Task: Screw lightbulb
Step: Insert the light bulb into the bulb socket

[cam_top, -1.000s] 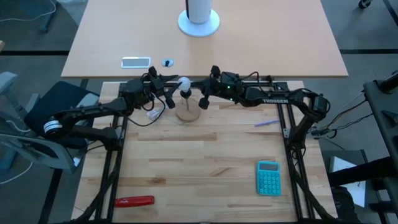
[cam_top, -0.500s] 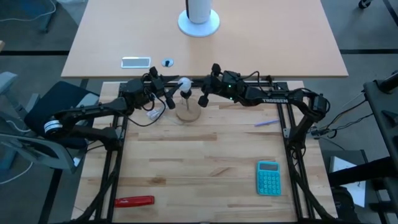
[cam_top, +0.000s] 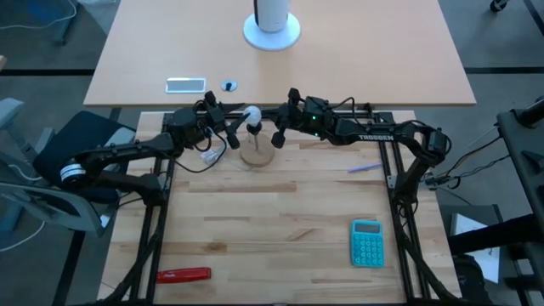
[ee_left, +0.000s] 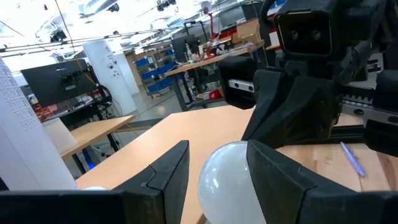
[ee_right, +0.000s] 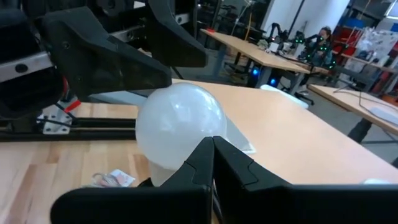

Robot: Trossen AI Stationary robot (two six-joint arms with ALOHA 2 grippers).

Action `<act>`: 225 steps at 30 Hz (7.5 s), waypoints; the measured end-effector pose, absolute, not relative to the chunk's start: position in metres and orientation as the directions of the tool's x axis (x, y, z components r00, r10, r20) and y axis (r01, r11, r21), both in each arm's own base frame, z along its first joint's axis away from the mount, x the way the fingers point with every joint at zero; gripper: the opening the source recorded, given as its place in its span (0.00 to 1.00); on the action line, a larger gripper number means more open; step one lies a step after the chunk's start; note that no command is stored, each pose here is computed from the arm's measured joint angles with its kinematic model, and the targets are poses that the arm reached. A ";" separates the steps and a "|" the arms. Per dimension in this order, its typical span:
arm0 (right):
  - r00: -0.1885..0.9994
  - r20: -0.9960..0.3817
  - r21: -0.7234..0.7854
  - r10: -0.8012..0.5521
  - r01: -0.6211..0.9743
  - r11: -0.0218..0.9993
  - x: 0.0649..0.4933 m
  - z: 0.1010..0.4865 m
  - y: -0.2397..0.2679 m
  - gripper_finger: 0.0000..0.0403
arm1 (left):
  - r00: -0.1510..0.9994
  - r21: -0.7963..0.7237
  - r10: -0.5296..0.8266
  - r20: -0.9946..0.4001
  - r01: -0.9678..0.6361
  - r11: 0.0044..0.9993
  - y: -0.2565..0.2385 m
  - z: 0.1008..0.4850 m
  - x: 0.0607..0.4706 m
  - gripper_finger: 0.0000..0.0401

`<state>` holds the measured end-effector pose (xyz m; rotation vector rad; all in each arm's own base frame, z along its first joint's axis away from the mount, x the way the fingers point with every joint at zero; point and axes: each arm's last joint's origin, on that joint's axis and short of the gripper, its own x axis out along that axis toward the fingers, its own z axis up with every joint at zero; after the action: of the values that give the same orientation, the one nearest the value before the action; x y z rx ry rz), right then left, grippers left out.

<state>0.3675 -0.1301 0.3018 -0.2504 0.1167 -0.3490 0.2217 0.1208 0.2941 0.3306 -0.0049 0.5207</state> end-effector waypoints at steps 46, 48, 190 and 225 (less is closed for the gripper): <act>0.947 -0.101 -0.248 -0.305 0.273 0.929 0.371 0.299 -0.120 0.00 | 0.846 0.313 0.525 0.087 -0.524 0.792 0.122 0.294 0.221 0.39; 0.954 -0.101 -0.243 -0.284 0.253 0.937 0.371 0.299 -0.117 0.00 | 0.843 0.312 0.531 0.088 -0.529 0.789 0.122 0.294 0.221 0.39; 0.957 -0.072 -0.261 -0.281 0.254 0.932 0.376 0.290 -0.130 0.00 | 0.879 0.299 0.474 0.047 -0.465 0.833 0.122 0.297 0.224 0.00; 0.953 -0.092 -0.330 -0.288 0.244 0.912 0.378 0.289 -0.123 0.00 | 0.864 0.208 0.492 -0.111 -0.463 0.861 0.114 0.292 0.212 0.00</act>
<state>0.3775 -0.1232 0.2894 -0.3214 0.1401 -0.2750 0.2118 0.1142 0.2918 0.1773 0.1627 0.5031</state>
